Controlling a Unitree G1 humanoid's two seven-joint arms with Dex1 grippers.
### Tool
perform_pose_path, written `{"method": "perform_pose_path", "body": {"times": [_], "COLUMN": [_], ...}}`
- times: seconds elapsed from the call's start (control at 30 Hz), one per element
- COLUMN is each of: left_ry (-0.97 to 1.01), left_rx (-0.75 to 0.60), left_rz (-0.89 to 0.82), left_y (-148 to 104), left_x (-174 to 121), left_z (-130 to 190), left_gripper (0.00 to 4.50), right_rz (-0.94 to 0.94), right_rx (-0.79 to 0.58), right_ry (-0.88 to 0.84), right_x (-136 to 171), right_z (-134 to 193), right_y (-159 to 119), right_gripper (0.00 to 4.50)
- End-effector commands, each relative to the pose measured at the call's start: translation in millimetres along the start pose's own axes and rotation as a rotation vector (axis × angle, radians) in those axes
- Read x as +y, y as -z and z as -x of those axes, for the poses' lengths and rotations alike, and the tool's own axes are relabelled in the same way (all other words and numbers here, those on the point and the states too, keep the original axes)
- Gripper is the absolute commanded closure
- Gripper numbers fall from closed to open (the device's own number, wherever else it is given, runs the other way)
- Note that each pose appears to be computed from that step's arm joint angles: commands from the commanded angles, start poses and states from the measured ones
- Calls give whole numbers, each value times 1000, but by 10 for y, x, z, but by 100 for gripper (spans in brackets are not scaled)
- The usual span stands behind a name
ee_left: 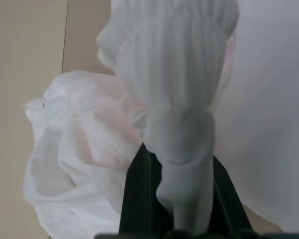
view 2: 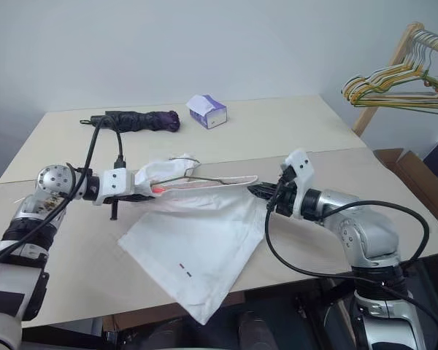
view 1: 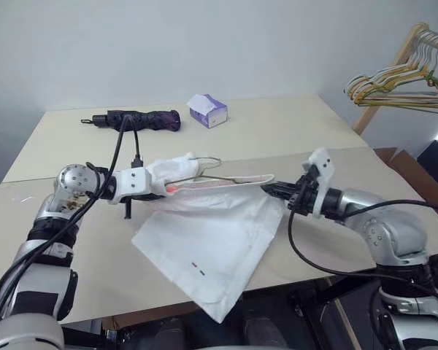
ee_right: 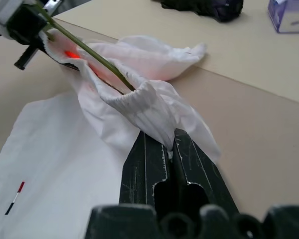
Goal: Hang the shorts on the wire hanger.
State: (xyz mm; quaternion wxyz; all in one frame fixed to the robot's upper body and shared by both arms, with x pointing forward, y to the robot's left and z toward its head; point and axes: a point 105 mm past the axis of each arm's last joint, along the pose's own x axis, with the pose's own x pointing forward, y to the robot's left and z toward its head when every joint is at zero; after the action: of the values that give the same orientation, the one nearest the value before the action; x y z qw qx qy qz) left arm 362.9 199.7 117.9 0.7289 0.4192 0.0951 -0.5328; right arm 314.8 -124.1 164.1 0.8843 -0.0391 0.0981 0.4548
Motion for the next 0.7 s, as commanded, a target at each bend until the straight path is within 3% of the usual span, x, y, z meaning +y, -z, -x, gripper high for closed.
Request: {"method": "perform_pose_path", "body": {"times": [0.03,0.13,0.37,0.47,0.6,0.7], "left_ry": [-48,-54,-85,-92,-83,-71], "left_rx": [-26,-55,-91,-101,-121,-137], "left_rz": [43,57,62,41,-6,-39], "left_y": [-103,-183,-300,-358,-471,-549], "left_x": [147,193,304,349,412,443], "left_z": [5,-19,-24,-21,-1,0], "left_gripper": [450,450,450,450,450,450], "right_rz": [134,176,247,303,392,469], "right_rx": [-43,-26,37,41,11,91], "right_ry": [-14,-25,-41,-21,0,-26], "right_x": [87,138,166,27,-188,-268], "right_z": [18,-31,-22,90,268,274], "right_y": [-198,-176,-104,-240,-727,-871], "right_gripper": [446,375,123,12,5,5]}}
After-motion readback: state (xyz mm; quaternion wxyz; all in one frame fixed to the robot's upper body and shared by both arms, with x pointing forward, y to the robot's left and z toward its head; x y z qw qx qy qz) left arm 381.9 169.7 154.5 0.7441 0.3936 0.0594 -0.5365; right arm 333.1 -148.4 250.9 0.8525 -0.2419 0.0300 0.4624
